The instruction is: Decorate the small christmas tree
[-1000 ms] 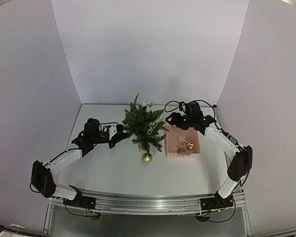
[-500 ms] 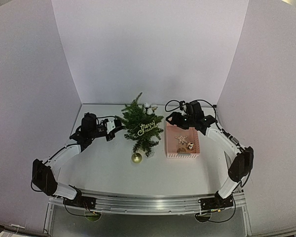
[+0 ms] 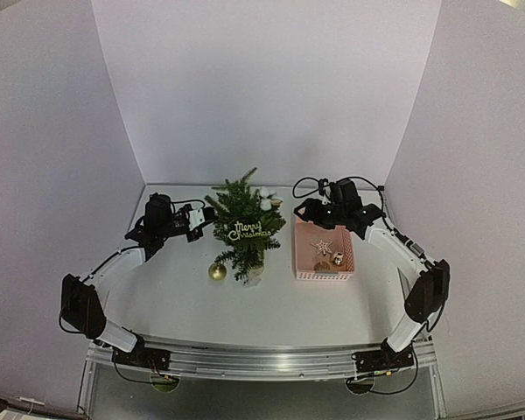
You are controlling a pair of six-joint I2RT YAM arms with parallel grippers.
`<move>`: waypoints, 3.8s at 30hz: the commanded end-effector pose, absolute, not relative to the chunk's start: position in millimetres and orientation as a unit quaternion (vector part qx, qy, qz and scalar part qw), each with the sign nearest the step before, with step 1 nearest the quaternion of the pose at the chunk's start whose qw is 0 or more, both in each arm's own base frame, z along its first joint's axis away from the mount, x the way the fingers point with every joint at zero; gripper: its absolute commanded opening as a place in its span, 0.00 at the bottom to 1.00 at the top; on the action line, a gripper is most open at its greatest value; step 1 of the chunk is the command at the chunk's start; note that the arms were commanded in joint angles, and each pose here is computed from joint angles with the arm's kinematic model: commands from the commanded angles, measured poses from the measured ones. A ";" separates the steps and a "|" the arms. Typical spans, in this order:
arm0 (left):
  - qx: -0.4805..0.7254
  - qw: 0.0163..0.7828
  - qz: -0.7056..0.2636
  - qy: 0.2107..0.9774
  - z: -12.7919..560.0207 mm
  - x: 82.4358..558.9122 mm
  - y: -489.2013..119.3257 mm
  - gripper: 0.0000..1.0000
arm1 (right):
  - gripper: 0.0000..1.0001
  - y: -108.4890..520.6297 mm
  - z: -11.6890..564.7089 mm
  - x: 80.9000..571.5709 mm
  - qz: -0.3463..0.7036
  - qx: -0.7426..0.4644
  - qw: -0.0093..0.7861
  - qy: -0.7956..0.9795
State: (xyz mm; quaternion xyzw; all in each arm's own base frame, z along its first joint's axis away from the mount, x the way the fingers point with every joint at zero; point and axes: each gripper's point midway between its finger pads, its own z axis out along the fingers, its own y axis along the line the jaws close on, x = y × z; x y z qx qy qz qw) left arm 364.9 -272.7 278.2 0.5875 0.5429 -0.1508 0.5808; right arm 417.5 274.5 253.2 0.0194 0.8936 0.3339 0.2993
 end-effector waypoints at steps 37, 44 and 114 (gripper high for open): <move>0.581 0.583 -0.127 0.554 309.2 329.1 -245.9 0.65 | 0.62 173.8 153.1 427.9 0.108 0.028 0.156 0.981; 0.507 0.585 -0.142 0.617 300.6 321.2 -228.1 0.79 | 0.67 149.2 132.4 395.3 0.034 0.015 0.070 0.997; 0.486 0.631 -0.102 0.596 304.5 336.2 -222.8 0.80 | 0.44 138.2 115.9 415.8 -0.026 0.037 0.058 0.997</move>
